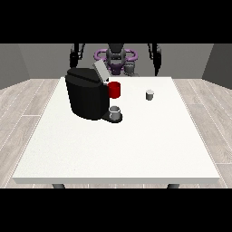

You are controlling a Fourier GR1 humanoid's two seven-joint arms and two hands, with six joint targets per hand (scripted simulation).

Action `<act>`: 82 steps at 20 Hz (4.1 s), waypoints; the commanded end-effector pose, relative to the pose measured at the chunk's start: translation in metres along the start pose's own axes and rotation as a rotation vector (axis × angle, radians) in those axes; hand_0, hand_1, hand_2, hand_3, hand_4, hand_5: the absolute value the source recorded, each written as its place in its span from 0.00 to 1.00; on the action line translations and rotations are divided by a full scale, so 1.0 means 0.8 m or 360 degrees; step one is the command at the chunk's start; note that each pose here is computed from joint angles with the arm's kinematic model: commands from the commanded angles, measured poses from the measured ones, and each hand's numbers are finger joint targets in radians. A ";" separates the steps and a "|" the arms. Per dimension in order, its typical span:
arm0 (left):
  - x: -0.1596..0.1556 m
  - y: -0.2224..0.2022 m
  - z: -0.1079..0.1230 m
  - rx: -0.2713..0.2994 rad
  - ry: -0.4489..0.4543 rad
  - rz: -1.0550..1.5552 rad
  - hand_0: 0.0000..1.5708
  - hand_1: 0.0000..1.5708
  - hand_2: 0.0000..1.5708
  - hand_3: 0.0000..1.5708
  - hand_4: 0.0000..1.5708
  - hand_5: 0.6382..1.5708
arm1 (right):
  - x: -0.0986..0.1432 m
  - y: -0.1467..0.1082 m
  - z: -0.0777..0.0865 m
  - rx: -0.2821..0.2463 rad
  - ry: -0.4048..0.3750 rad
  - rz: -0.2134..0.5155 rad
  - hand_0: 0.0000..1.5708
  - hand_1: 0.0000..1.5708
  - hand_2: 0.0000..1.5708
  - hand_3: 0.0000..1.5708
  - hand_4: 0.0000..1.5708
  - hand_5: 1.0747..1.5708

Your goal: Insert the coffee pod into the coffee machine and close the lid

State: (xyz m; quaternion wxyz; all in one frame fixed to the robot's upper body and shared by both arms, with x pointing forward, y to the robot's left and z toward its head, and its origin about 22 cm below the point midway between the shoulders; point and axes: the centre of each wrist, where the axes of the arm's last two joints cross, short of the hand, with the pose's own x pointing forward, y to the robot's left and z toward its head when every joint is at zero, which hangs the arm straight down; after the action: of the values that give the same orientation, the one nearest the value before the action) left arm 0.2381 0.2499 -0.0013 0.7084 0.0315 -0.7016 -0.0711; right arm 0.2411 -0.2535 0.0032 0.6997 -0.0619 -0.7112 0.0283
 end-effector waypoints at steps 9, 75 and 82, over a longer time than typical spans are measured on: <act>0.037 0.079 -0.020 -0.0263 -0.0167 -0.0682 0.00 0.00 0.00 0.00 0.00 1.00 | 0.005 -0.015 -0.018 -0.0168 -0.0080 0.0152 0.00 0.00 0.00 0.00 0.00 1.00; 0.086 0.025 -0.211 -0.0752 0.0001 -0.1559 0.87 0.87 0.88 0.84 0.32 1.00 | -0.069 0.041 -0.064 -0.0087 0.0294 0.0220 0.00 0.00 0.00 0.00 0.00 1.00; 0.126 0.006 -0.229 -0.0717 -0.0033 -0.1541 0.89 0.89 0.89 0.85 0.34 1.00 | -0.046 0.070 -0.075 -0.0018 0.0189 0.0209 0.00 0.00 0.00 0.00 0.00 1.00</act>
State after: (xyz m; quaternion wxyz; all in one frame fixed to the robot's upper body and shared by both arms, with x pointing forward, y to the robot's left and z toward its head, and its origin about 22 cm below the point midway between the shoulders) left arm 0.4122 0.2464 0.0725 0.5858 0.1971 -0.5716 -0.5397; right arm 0.3002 -0.2162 -0.0419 0.7454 -0.1209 -0.6520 0.0681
